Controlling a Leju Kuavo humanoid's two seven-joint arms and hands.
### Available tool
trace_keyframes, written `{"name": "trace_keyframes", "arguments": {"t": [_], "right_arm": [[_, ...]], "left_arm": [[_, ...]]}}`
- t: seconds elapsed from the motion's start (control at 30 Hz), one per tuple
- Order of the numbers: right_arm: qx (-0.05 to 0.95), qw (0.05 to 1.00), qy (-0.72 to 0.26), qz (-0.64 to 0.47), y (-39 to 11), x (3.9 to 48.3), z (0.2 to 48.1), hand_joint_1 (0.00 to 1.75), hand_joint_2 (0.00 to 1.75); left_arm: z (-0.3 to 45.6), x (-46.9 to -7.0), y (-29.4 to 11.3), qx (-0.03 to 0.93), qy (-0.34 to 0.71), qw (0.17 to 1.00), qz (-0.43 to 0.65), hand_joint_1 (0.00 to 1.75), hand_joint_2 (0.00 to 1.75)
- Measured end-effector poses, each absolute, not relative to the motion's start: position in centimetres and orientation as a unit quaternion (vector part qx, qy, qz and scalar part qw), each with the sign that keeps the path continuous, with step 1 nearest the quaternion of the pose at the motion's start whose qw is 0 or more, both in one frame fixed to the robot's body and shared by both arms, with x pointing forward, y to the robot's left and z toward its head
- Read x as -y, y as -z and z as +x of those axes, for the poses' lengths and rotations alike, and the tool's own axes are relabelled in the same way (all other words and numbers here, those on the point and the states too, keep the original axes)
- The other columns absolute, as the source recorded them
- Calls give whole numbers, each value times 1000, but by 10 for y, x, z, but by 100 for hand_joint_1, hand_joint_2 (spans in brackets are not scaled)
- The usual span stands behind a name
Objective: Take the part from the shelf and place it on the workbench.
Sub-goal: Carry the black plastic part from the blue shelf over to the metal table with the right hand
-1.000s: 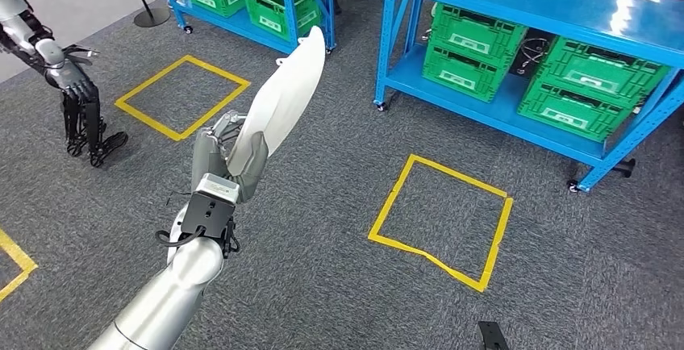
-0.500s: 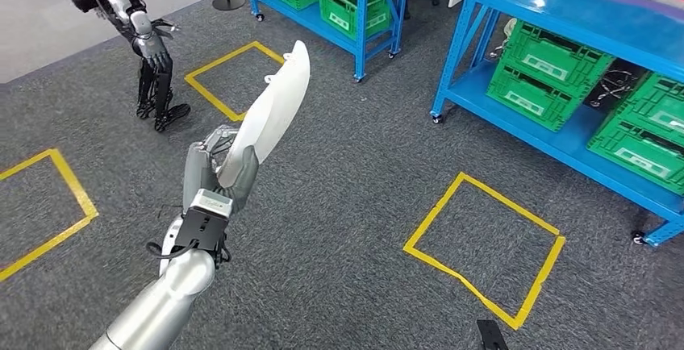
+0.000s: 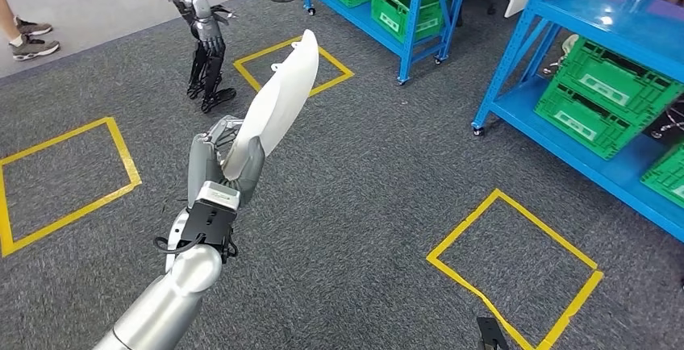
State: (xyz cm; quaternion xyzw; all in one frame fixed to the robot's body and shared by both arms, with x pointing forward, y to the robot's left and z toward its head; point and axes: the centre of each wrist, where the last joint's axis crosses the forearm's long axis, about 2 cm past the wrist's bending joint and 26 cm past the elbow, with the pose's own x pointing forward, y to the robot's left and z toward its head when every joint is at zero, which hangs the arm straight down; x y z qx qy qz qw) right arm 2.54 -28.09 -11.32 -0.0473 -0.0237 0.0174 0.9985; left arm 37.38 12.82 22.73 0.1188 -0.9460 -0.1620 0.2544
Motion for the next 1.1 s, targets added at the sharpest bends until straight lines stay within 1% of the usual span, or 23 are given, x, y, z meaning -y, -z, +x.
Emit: {"name": "trace_keyframes", "arguments": {"t": [0.23,1.1], "right_arm": [[26,999,-15,-42,113,277,26,0,0],[21,999,-28,-39,113,273,29,0,0]], "left_arm": [[376,-121,-237,947,163,252,112,175,175],[379,-125,-240,944,172,254,123,175,175]]}}
